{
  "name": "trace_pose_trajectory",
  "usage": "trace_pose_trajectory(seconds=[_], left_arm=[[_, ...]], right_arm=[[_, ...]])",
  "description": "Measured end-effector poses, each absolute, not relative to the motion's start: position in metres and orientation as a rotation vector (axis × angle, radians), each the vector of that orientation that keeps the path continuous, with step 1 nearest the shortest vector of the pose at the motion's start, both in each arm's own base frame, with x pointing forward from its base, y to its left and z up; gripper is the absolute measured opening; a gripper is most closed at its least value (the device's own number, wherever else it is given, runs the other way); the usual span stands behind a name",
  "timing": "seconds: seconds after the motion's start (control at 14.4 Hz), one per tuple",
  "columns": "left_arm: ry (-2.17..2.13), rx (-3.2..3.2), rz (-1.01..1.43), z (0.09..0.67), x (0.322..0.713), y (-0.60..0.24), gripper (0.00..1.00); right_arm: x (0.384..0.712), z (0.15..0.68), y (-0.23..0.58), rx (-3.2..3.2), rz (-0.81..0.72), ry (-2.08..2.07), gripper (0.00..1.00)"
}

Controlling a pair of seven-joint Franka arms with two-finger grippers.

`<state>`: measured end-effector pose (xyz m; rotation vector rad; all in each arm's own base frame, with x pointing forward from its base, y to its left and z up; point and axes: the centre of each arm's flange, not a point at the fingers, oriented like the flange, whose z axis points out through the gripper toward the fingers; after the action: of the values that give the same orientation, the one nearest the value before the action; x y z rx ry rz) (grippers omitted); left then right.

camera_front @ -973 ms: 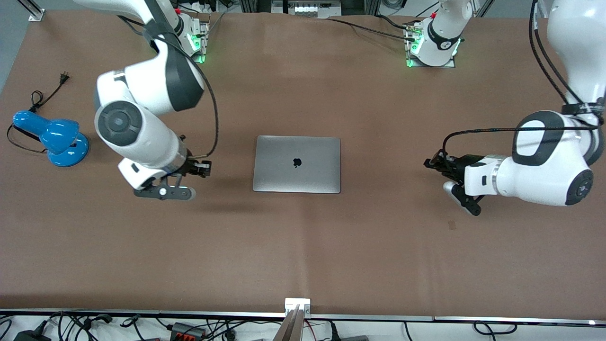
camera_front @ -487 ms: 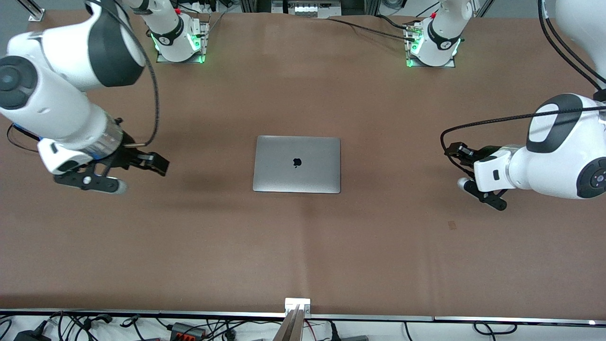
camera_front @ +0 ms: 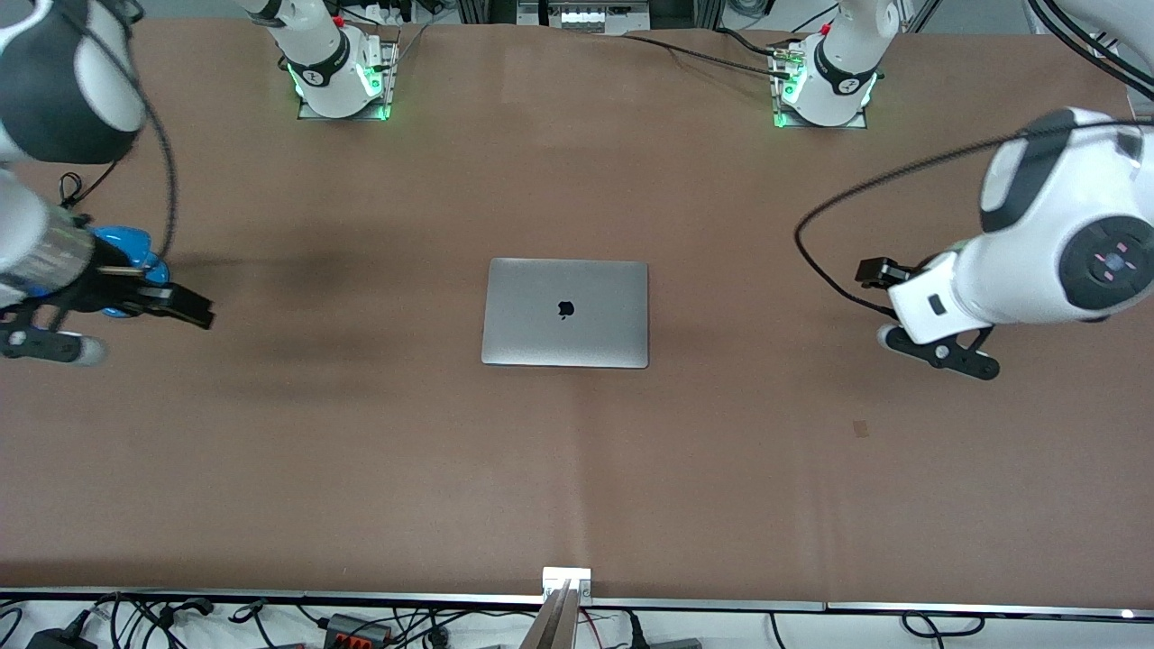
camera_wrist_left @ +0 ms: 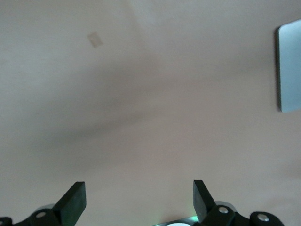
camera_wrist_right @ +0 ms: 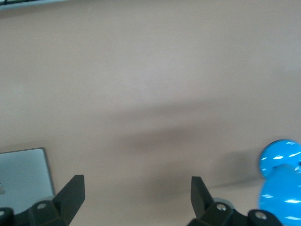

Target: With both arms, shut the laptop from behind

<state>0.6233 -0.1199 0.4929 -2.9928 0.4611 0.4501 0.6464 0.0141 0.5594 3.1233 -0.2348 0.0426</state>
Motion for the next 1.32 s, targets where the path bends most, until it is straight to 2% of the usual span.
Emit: trace_pose_trajectory(seconds=[0.21, 0.42, 0.7, 0.97, 1.32], left_arm=[[0.446, -2.976, 0.374, 0.518, 0.612, -0.146, 1.0], [0.419, -2.992, 0.302, 0.542, 0.616, -0.14, 1.0], [0.223, -3.014, 0.256, 0.553, 0.621, -0.122, 1.0], [0.082, -3.03, 0.171, 0.581, 0.623, -0.107, 1.0], [-0.092, -3.087, 0.185, 0.597, 0.607, -0.076, 1.0]], right_arm=[[0.639, 0.582, -0.027, 3.133, 0.078, -0.172, 1.0], [0.631, 0.596, -0.035, 3.137, 0.095, -0.076, 1.0], [0.617, 0.587, -0.03, 3.144, 0.042, -0.059, 1.0], [0.589, 0.58, -0.03, 3.145, 0.018, -0.056, 1.0], [0.548, 0.589, -0.031, 3.14, 0.019, -0.051, 1.0]])
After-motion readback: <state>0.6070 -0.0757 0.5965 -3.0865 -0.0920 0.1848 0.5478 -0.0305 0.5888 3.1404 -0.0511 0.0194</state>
